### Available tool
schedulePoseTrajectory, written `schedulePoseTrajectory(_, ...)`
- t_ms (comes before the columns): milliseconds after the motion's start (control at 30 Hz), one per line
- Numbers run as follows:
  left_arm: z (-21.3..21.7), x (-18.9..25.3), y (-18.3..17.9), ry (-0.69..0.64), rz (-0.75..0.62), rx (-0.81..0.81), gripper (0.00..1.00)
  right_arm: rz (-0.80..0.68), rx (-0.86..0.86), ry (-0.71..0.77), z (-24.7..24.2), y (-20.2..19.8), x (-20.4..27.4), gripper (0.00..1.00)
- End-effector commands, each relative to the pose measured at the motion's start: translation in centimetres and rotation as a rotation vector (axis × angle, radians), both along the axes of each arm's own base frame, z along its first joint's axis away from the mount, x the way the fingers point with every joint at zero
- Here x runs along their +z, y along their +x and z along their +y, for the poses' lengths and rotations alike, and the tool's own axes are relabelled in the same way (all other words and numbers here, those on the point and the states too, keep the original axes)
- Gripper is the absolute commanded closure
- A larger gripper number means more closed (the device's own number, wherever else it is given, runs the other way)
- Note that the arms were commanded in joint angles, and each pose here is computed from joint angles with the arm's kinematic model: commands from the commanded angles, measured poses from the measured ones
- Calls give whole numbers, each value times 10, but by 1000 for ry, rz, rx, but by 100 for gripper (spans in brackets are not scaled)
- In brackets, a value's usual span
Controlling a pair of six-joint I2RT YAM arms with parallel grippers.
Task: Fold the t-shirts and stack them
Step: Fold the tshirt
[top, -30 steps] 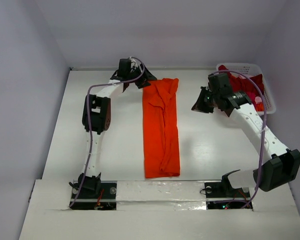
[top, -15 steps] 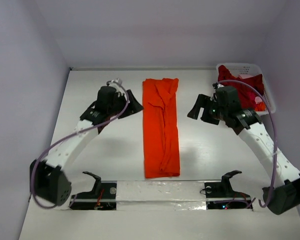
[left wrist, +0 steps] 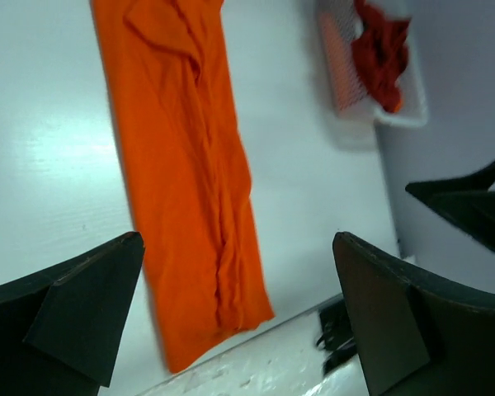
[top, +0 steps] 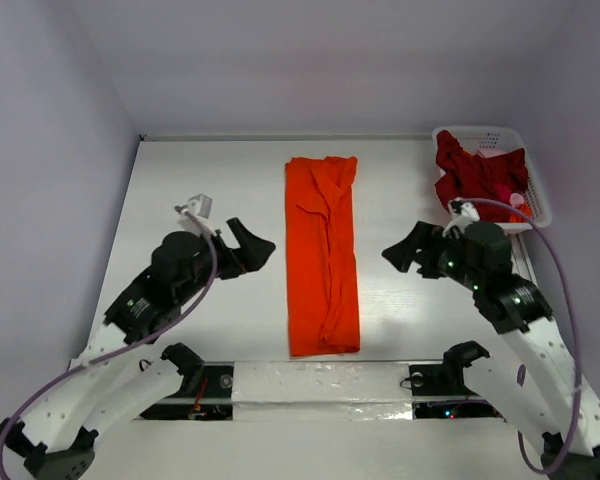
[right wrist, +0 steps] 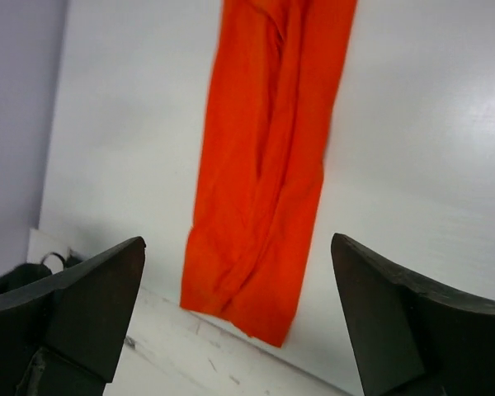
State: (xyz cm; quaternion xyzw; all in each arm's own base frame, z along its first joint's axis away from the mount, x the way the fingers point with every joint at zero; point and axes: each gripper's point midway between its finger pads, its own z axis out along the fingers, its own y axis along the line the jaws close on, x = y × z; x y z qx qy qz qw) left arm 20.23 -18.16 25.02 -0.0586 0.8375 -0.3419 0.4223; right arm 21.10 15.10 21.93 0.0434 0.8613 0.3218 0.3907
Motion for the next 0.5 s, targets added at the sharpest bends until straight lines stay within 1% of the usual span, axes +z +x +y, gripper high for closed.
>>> schedulePoseTrajectory(0,30,62,4,-162,-160,185,1,-264,-58,37,-12,6,73,0)
schedulePoseTrajectory(33,31,69,1,-212,-175,190,1,-236,-80,69,-12,5,74,0)
schedulePoseTrajectory(67,33,91,-6,-311,-237,183,1,-216,-39,108,-3,1,74,4)
schedulePoseTrajectory(100,26,85,-8,-345,-231,155,1,-228,-5,162,8,2,82,9)
schedulePoseTrajectory(133,15,85,-15,-374,-219,82,1,-239,42,190,15,0,84,8)
schedulePoseTrajectory(167,9,78,-17,-366,-189,57,3,-241,65,211,20,-2,85,0)
schedulePoseTrajectory(200,-7,61,-16,-318,-103,-2,10,-214,36,213,17,-1,79,0)
schedulePoseTrajectory(233,-11,46,-15,-251,-55,-23,12,-212,30,203,15,-3,79,0)
schedulePoseTrajectory(267,-10,8,-17,-141,83,-13,17,-201,23,190,13,-3,76,0)
schedulePoseTrajectory(300,-7,4,-19,-113,106,-11,18,-155,17,153,9,-8,65,0)
schedulePoseTrajectory(367,-1,-8,-31,-108,158,2,19,-123,27,112,4,-17,53,0)
schedulePoseTrajectory(400,4,-13,-41,-128,177,5,19,-75,18,78,-1,-23,34,0)
schedulePoseTrajectory(433,5,-20,-48,-133,211,5,20,-63,12,69,-4,-28,28,0)
schedulePoseTrajectory(467,11,-37,-59,-101,286,10,29,-67,21,71,-6,-36,26,0)
